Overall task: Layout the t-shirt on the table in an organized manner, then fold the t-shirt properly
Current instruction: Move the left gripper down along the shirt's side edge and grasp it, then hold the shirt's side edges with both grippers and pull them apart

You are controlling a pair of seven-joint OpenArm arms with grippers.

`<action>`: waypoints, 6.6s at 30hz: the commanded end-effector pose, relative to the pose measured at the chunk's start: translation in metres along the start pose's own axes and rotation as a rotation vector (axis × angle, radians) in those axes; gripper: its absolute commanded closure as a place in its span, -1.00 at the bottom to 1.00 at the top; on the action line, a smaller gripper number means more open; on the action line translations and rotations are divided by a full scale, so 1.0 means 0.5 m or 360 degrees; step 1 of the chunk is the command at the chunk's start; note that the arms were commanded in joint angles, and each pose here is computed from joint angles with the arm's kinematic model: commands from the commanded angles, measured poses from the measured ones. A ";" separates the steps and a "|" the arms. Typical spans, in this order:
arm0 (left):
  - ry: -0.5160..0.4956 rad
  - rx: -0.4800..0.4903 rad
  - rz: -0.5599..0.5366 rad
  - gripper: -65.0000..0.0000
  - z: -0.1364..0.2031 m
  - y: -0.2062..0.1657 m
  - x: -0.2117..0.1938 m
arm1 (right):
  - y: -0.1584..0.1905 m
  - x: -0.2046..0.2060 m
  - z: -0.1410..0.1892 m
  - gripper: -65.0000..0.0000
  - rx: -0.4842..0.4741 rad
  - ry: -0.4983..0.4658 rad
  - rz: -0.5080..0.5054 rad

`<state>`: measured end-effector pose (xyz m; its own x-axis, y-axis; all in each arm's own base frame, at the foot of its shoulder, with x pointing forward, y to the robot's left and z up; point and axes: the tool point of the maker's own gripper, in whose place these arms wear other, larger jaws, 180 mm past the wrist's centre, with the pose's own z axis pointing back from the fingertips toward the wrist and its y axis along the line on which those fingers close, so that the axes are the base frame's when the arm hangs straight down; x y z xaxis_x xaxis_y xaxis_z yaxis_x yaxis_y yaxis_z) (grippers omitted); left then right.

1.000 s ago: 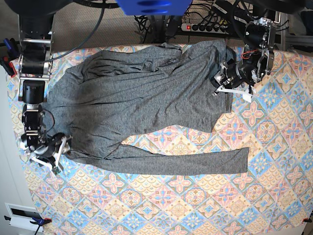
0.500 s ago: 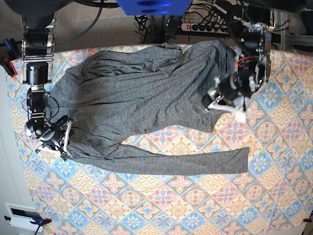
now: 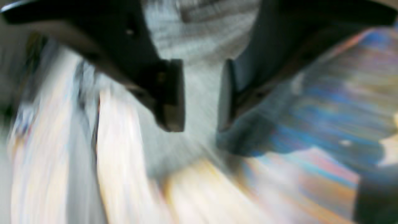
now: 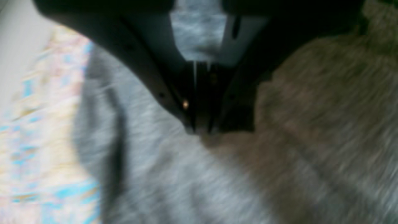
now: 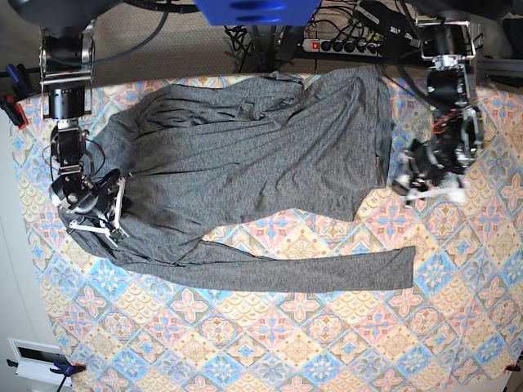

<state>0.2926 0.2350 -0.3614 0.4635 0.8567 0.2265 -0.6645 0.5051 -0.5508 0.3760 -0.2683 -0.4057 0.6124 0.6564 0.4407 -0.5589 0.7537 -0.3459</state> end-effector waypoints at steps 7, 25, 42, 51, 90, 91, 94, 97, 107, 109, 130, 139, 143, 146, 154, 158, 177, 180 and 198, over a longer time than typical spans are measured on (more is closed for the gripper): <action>0.0023 0.0039 0.0111 0.35 -0.028 0.017 0.037 | 0.015 0.022 -0.002 1.00 0.0004 -0.0074 -0.0025; 0.0173 0.0207 -0.0149 0.36 -0.156 -0.081 0.006 | 0.048 0.011 -0.011 1.00 0.0050 -0.0055 -0.0037; 0.0276 0.0246 -0.0351 0.24 -0.181 -0.107 -0.061 | 0.059 0.018 -0.015 1.00 0.0064 -0.0065 -0.0043; 0.0378 0.0362 -0.0495 0.46 -0.218 -0.102 -0.117 | 0.059 0.019 -0.015 1.00 0.0064 -0.0067 -0.0043; -0.0876 0.0617 -0.0829 1.00 -0.136 -0.221 0.312 | 0.100 -0.006 -0.023 1.00 0.0122 -0.0037 -0.0059; -0.0887 0.0620 -0.0847 1.00 -0.139 -0.224 0.311 | 0.101 -0.006 -0.024 1.00 0.0124 -0.0036 -0.0060; -0.0891 0.0624 -0.0915 0.88 -0.149 -0.229 0.296 | 0.122 0.010 -0.029 1.00 0.0152 -0.0064 -0.0076; -0.0845 0.0629 -0.0944 0.49 -0.165 -0.219 0.269 | 0.125 0.012 -0.030 1.00 0.0156 -0.0069 -0.0080; -0.0586 0.0562 -0.0867 -0.65 -0.177 -0.210 0.185 | 0.105 0.023 -0.023 0.86 0.0120 -0.0095 -0.0104; -0.0604 0.0423 -0.0901 -0.57 -0.144 -0.242 0.162 | 0.069 0.033 -0.005 0.72 0.0048 -0.0144 -0.0151; 0.0187 0.0018 -0.0816 0.99 -0.026 -0.091 -0.239 | -0.017 -0.068 0.041 1.00 -0.0154 0.0038 -0.0328; 0.0379 0.0206 -0.0707 0.99 -0.065 0.006 -0.277 | 0.043 -0.121 -0.005 1.00 -0.0055 0.0264 -0.0146; 0.0371 0.0314 -0.0683 0.99 -0.096 0.033 -0.250 | 0.069 -0.154 -0.021 1.00 0.0009 0.0336 -0.0161; 0.0320 0.0388 -0.0677 0.99 -0.116 0.047 -0.208 | 0.084 -0.161 -0.030 1.00 0.0043 0.0331 -0.0173; 0.0097 0.0503 -0.0633 0.99 -0.173 0.025 -0.071 | 0.052 -0.088 -0.043 1.00 0.0021 0.0227 -0.0126; 0.0019 0.0510 -0.0591 0.99 -0.193 -0.013 -0.018 | 0.048 -0.068 -0.045 1.00 0.0017 0.0183 -0.0118; -0.0235 0.0562 -0.0762 0.98 -0.226 -0.117 0.092 | 0.014 0.065 -0.060 1.00 -0.0044 -0.0034 -0.0220; -0.0235 0.0562 -0.0762 0.98 -0.226 -0.117 0.092 | 0.010 0.069 -0.059 0.95 -0.0051 -0.0040 -0.0221; -0.0242 0.0564 -0.0750 0.33 -0.222 -0.116 0.101 | 0.009 0.068 -0.059 0.37 -0.0051 -0.0036 -0.0224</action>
<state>0.4135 0.2224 -0.4185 0.7064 0.5220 0.4781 -0.5547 0.8278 -0.0841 0.4076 -0.2387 -0.4223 0.6749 0.5329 0.5104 -0.4420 0.8458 -0.2987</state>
